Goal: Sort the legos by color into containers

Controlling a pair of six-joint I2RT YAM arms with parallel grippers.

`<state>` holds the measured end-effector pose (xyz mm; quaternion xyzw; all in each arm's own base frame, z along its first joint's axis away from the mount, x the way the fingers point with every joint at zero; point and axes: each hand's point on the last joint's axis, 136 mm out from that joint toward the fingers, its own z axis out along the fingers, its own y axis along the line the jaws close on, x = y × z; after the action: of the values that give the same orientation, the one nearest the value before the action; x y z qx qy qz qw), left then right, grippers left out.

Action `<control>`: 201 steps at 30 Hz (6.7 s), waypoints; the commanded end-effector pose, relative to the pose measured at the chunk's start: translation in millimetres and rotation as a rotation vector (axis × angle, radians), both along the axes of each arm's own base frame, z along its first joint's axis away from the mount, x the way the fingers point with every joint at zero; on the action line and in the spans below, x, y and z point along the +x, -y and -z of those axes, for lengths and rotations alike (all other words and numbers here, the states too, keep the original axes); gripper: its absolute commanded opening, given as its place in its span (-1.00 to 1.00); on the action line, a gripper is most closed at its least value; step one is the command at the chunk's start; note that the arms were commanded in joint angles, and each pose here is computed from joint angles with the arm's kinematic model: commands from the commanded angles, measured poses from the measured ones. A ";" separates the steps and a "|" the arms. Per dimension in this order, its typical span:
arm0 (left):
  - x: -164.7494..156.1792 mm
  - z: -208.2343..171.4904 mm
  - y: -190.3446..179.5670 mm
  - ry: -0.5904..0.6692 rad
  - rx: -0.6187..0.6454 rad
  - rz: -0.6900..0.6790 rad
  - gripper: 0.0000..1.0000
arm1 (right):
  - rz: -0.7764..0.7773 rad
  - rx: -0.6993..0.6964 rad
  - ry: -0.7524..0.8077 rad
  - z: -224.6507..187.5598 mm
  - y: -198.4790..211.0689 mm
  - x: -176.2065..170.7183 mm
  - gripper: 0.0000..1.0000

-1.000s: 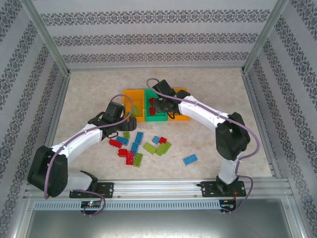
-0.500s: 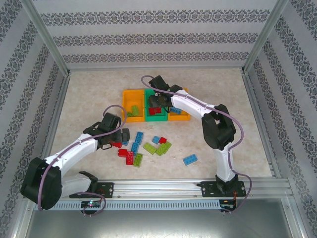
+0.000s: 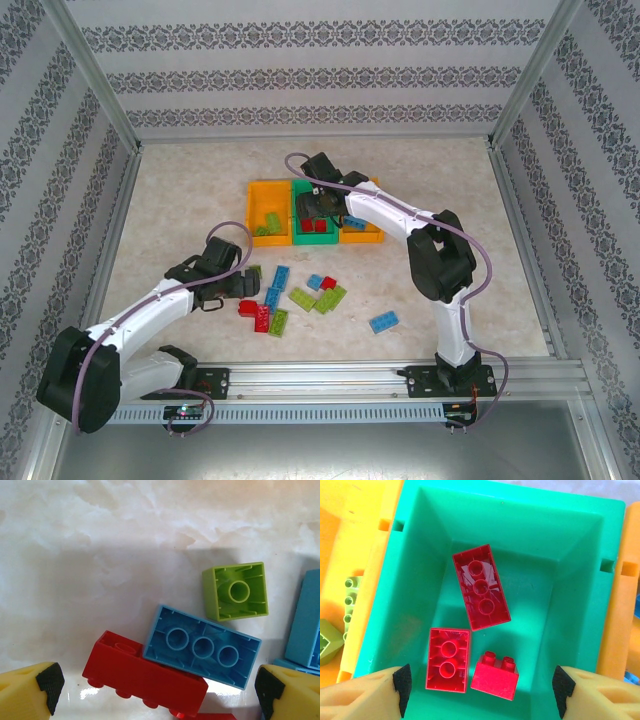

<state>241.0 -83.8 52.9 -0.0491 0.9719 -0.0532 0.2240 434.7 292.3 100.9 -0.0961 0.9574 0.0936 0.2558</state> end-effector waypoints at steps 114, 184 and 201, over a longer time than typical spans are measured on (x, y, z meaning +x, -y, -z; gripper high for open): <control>101.9 -111.5 75.5 0.142 -0.163 0.073 -0.69 | 0.112 0.007 0.067 -21.7 82.8 -44.0 0.62; 64.8 -70.7 59.0 0.098 -0.002 0.140 0.99 | 0.144 -0.055 -0.006 -17.1 139.1 -135.1 -0.09; 41.4 -36.7 36.4 0.019 0.061 0.095 0.99 | 0.261 -0.115 0.022 -3.5 148.7 13.8 0.02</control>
<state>281.7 -127.9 93.4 0.0107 0.9689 -0.0544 0.2413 434.4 145.2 95.8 0.0183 0.9664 0.0113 0.2560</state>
